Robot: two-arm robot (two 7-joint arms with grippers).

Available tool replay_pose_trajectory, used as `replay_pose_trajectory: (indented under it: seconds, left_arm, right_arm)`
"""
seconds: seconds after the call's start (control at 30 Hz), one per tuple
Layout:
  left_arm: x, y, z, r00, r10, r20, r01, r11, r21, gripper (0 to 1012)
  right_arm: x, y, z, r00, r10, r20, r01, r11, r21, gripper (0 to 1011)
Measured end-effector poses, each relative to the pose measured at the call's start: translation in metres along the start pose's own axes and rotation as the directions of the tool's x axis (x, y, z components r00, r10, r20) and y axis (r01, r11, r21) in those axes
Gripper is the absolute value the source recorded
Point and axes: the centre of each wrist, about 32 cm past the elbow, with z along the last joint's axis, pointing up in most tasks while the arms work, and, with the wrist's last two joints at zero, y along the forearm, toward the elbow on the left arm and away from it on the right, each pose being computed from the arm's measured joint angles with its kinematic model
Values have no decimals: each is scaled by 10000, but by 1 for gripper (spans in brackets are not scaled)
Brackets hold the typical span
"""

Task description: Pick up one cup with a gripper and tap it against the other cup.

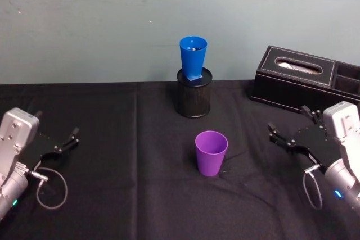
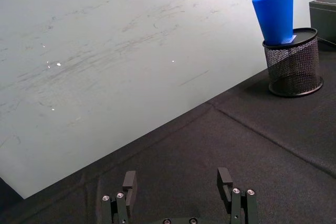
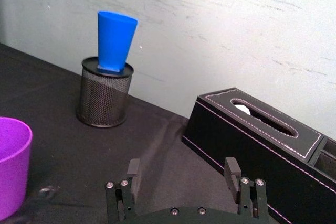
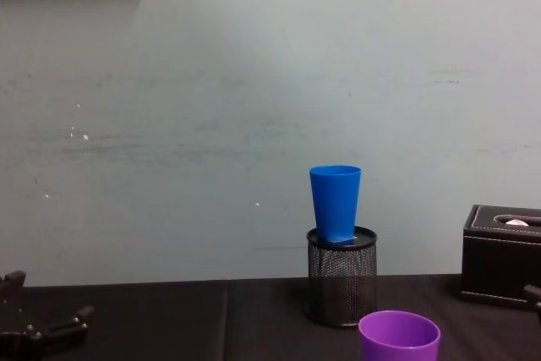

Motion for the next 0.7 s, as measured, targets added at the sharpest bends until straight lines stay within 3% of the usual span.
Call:
replay_pose_trajectory:
  seconds: [0.17, 0.5, 0.6, 0.7]
  left_arm:
    - [0, 0, 0, 10000, -1, 0, 1, 10000, 0, 1000]
    - [0, 0, 0, 10000, -1, 1, 1, 10000, 0, 1000]
    - [0, 0, 0, 10000, 0, 0, 0, 10000, 0, 1000]
    - [0, 0, 0, 10000, 0, 0, 0, 10000, 0, 1000]
  right_arm:
    - [38, -72, 31, 9994, 229, -243, -226, 9997, 106, 1002]
    - [165, -403, 11, 9881, 1326, -776, -1303, 9909, 334, 1002]
    - [199, -498, -11, 9781, 1872, -913, -1841, 9820, 418, 1002]
    - [219, -570, -25, 9582, 2699, -953, -2672, 9628, 403, 1002]
